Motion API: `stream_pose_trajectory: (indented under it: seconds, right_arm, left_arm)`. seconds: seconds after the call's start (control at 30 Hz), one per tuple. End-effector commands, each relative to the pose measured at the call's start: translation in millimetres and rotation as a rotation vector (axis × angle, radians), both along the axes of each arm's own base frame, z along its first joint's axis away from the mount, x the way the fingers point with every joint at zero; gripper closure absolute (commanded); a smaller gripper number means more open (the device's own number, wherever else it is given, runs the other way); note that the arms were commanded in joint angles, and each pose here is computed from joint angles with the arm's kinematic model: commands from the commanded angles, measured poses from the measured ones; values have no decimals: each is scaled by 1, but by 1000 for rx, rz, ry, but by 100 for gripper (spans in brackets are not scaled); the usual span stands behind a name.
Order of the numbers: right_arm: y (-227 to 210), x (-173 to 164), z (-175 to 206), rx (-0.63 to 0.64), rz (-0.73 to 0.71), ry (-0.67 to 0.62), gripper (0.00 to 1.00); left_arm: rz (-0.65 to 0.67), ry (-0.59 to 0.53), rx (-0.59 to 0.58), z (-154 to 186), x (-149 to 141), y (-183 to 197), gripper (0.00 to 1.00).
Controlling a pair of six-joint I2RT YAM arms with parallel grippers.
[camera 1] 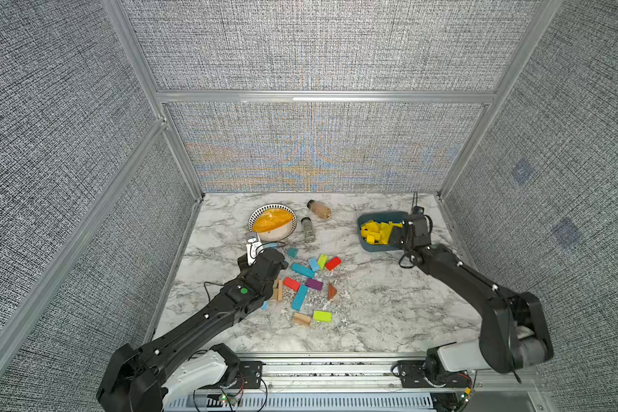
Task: Pick out the yellow building blocks
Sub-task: Reset both arms
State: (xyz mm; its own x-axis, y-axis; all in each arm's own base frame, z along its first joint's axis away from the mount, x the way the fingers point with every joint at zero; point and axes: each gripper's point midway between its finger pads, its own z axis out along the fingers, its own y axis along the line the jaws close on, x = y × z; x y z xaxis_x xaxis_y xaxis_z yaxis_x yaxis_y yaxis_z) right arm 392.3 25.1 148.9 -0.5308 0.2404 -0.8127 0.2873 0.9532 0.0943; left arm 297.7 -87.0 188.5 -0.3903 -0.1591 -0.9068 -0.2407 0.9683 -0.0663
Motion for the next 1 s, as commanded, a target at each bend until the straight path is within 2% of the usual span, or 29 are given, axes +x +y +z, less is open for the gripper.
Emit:
stream_pose_trajectory:
  seconds: [0.0,0.13,0.23,0.33,0.47,0.57,0.77,0.8,0.87,0.97]
  right_arm:
    - [-23,-14,7,-64,-63,-156,33]
    - [-55,-32,-2,-160,-184,-219,32]
    - [-66,-28,-9,-232,-209,-215,31]
    - [-64,-14,-20,-256,-152,-207,30]
    - [-56,-4,-18,-309,-55,-318,29]
    - [-45,3,-24,-258,42,-336,28]
    - [-36,-19,-21,-187,173,-469,28]
    - [-35,-25,-17,-189,177,-519,28]
    - [-38,-22,-27,-181,170,-447,28]
    - [-37,-25,-21,-183,170,-496,27]
  left_arm:
    - [105,-82,62,7,-4,29,24]
    - [161,-81,104,0,-1,50,22]
    - [169,-56,142,-8,9,58,20]
    - [179,-32,213,-12,17,66,17]
    - [131,-16,243,-15,30,72,13]
    - [113,-19,263,-15,39,82,12]
    - [56,16,218,-40,61,102,12]
    - [29,19,226,-47,66,100,12]
    - [-28,25,238,-61,76,93,12]
    - [-103,10,254,-66,89,82,12]
